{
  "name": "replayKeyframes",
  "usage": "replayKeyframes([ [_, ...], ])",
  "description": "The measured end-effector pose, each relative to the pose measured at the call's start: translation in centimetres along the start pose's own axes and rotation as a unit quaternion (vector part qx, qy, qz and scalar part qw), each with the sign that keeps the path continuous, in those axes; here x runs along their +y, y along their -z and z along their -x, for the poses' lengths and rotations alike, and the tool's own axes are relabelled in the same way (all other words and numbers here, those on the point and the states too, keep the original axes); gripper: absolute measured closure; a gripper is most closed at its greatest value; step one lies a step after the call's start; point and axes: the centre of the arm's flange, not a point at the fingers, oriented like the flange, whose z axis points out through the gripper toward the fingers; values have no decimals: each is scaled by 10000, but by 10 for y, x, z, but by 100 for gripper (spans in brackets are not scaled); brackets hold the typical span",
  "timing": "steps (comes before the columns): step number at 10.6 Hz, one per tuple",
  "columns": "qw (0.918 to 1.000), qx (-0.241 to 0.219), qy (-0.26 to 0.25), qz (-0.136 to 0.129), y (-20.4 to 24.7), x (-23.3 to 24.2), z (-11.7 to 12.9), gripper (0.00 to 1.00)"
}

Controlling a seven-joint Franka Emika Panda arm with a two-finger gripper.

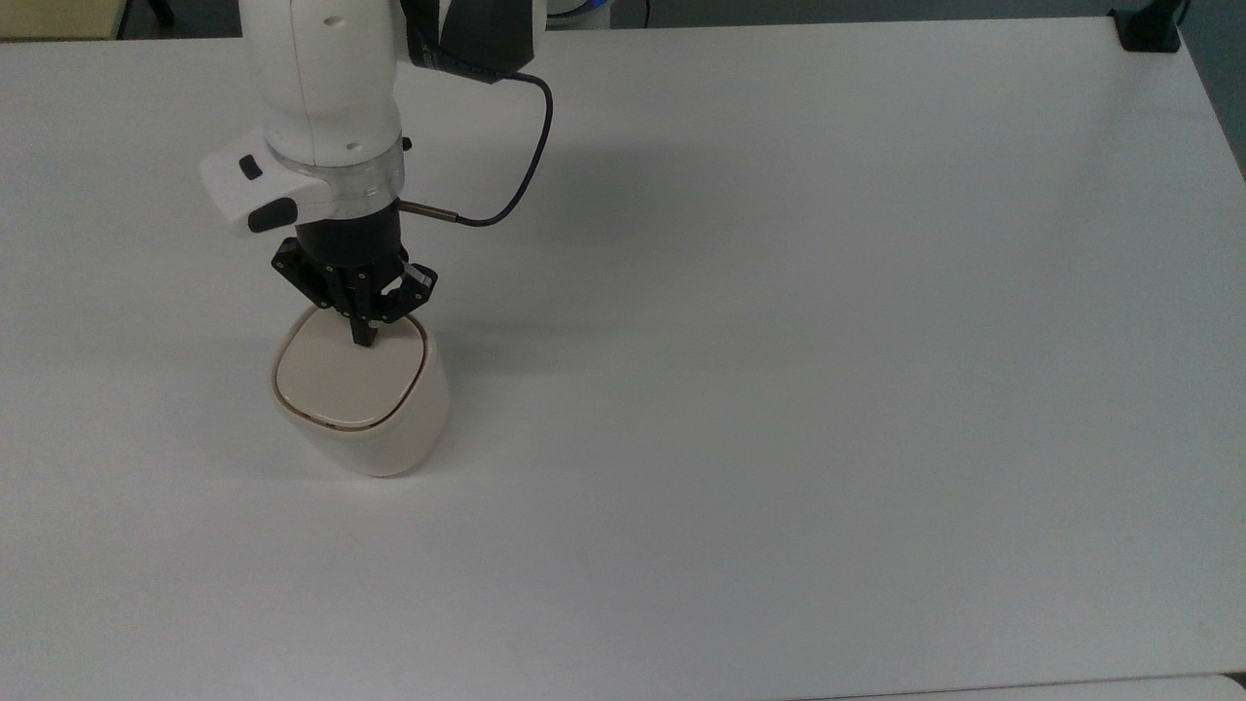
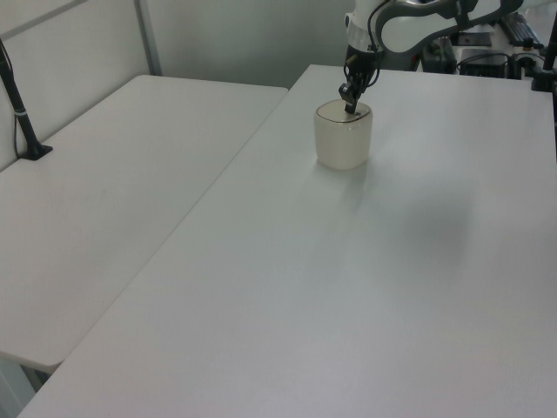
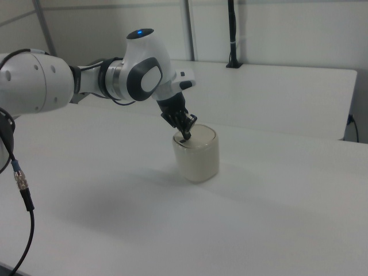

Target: Close the trash bin

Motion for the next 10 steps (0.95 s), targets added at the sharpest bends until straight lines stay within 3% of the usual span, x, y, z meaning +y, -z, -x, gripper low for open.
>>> replayKeyframes([
  [10,10000,-24,22,-1,-3,-2,-1,99],
])
